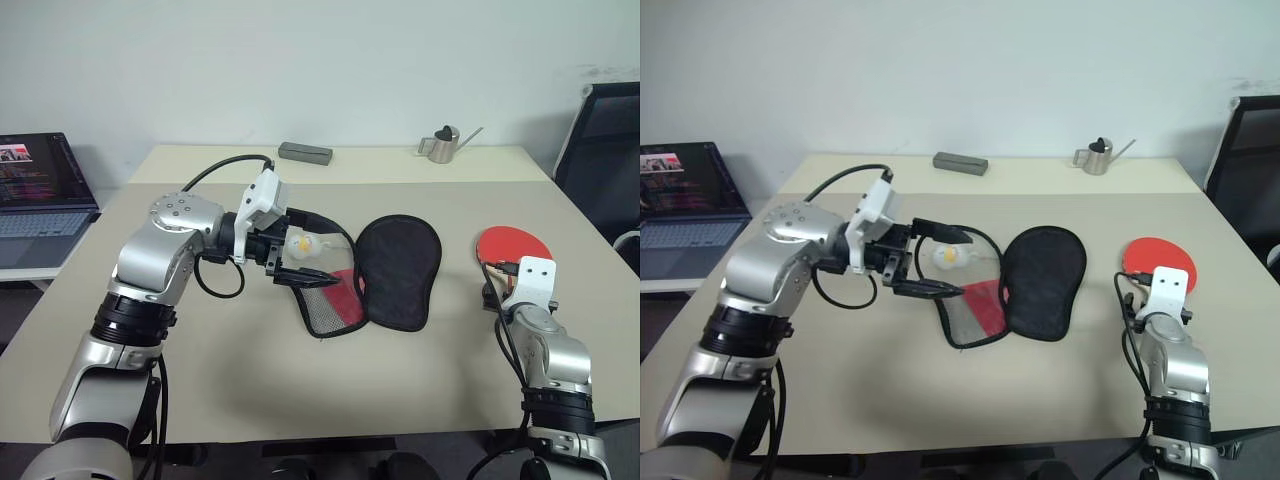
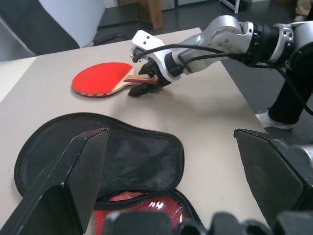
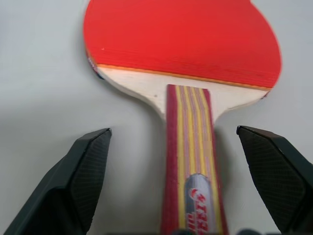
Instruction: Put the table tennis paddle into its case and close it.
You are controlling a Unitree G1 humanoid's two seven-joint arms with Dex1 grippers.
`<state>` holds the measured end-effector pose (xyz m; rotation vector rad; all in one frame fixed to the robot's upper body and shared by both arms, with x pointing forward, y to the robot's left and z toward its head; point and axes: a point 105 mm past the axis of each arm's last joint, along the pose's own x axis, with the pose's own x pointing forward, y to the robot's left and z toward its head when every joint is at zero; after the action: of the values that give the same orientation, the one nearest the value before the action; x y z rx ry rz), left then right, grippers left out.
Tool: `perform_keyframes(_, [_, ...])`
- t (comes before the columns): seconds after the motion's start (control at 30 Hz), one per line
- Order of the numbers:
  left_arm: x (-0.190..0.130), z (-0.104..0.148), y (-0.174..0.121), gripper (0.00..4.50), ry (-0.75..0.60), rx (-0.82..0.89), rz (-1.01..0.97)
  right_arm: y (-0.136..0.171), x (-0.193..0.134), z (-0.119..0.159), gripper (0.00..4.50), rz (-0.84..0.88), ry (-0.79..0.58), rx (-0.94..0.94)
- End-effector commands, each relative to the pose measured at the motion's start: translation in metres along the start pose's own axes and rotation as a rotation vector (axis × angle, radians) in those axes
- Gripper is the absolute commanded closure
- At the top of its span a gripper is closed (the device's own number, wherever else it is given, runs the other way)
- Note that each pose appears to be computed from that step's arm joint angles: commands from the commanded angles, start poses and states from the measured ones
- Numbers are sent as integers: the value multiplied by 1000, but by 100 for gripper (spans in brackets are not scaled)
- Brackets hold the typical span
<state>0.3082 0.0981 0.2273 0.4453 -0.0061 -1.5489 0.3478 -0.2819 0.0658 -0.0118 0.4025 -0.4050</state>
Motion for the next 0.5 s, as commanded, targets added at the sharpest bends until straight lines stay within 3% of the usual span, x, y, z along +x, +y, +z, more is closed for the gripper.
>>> perform_keyframes(0.03, [-5, 11, -1, 0, -8, 44, 1, -17, 2, 10, 19, -61, -34, 3])
perform_keyframes(0.1, [-5, 11, -1, 0, -5, 44, 2, -20, 2, 6, 57, -68, -19, 16])
perform_keyframes(0.37, [-14, 7, 0, 0, 26, 48, 28, -18, -1, 4, 326, -62, -12, 23])
perform_keyframes(0.5, [-23, 4, 3, 0, 44, 41, 63, -22, 0, 10, 332, -67, -30, 16])
